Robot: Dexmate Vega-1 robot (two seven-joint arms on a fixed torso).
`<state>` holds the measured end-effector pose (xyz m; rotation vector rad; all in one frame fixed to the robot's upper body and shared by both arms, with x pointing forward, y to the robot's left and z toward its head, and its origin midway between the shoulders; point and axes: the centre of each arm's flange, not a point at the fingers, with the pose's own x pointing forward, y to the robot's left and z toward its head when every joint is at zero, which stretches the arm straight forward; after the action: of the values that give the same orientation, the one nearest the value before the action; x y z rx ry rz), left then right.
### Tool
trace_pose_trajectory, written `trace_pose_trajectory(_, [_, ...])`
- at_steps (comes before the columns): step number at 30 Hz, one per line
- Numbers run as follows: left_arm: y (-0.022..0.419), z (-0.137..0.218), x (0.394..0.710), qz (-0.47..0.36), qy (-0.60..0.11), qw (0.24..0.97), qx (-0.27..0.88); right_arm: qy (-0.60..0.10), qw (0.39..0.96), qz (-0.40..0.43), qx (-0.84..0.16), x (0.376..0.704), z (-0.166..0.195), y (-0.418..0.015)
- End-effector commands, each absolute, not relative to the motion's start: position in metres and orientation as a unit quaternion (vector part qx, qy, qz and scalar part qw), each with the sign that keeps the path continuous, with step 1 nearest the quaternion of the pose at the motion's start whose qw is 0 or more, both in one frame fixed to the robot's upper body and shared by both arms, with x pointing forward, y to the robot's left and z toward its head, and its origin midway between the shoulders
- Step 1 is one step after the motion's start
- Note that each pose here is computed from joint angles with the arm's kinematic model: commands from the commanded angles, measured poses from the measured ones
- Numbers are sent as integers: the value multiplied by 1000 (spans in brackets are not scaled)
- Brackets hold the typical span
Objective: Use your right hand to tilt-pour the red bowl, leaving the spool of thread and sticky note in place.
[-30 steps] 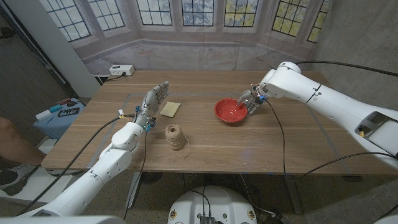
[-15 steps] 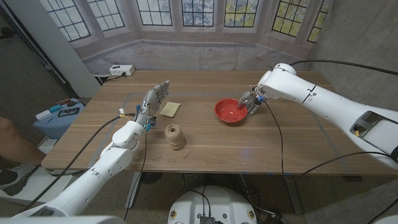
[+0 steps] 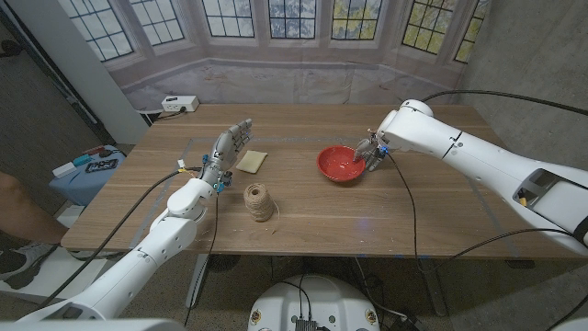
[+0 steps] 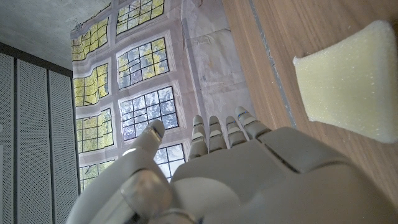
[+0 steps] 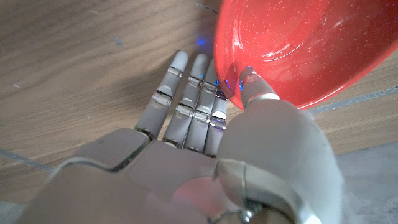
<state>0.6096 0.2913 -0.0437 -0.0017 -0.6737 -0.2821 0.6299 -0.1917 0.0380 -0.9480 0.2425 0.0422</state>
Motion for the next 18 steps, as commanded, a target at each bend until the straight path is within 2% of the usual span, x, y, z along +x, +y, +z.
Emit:
trace_pose_trajectory(1, [291, -46, 609, -137, -328, 935, -2, 108, 880, 1, -462, 630, 29, -190])
trace_pose_trajectory(18, [290, -49, 608, -137, -327, 935, -5, 90, 877, -17, -471, 623, 23, -188])
